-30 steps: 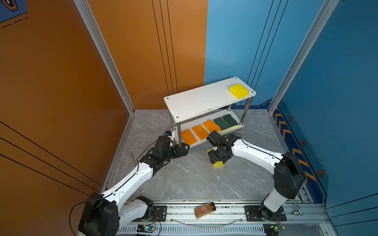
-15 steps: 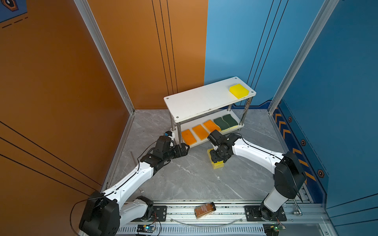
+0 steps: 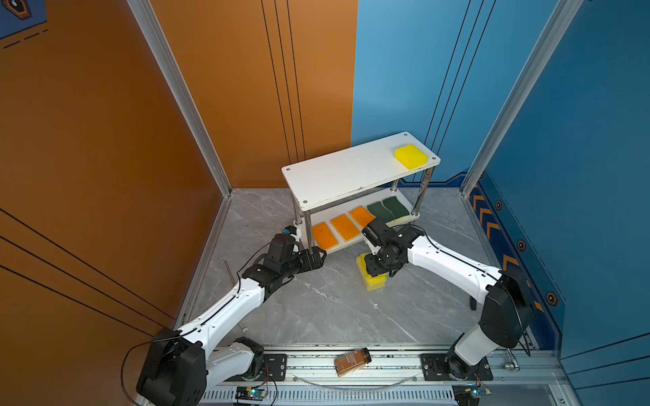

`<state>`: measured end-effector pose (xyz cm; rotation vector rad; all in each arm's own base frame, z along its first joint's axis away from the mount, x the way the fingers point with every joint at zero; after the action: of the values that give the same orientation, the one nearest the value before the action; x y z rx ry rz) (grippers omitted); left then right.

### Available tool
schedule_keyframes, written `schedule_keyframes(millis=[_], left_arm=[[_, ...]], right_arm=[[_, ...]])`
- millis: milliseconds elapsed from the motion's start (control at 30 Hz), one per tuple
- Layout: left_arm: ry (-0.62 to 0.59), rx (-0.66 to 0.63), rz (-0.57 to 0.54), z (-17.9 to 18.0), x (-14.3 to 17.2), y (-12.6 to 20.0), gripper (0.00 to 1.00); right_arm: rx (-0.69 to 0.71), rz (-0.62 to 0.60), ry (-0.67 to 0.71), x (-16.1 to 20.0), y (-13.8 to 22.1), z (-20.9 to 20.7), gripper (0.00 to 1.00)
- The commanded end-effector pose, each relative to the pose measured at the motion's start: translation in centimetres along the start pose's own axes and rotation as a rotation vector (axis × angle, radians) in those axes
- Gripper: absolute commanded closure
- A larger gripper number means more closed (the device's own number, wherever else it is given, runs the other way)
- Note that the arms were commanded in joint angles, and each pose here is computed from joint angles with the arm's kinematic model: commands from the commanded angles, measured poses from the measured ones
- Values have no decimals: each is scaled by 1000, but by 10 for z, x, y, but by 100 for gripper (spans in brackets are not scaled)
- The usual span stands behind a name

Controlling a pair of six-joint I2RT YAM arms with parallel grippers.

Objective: Arrange cleaning sponges on a shelf
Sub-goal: Pick up the cleaning sponge, then place the cleaning sponge at the shelf.

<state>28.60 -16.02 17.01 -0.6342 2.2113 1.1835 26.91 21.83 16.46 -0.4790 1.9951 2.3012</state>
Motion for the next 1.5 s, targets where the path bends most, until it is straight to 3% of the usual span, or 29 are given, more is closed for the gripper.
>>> schedule_keyframes(millis=[0, 333, 500, 767, 1167, 1467], left_arm=[[0, -4, 10, -1, 1, 0, 2], [-2, 1, 13, -2, 0, -1, 2], [-6, 0, 25, -3, 2, 1, 2], [-14, 6, 30, -5, 2, 3, 2], [-19, -7, 17, -4, 1, 10, 2], [-18, -13, 9, -2, 3, 13, 2]], right_arm=[[-41, -33, 36, -7, 41, -10, 50], [-110, -167, 70, -47, 126, -32, 48], [-149, -291, 62, -76, 175, -40, 48], [-135, -482, 77, -125, 226, -54, 50], [-97, -724, 102, -187, 257, -60, 51], [31, -766, 208, -207, 241, -40, 51]])
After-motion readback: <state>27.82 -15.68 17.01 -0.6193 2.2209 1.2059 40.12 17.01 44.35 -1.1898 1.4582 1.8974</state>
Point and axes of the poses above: each gripper's point midway between its finger pads, its own y axis back along the fingers, its own z axis along the line the jaws close on, x = y × z, the point moved 3 cm from there along y, back along the fingers, and after that the axes turned 11 degrees about -y, right-handed, at the moved point
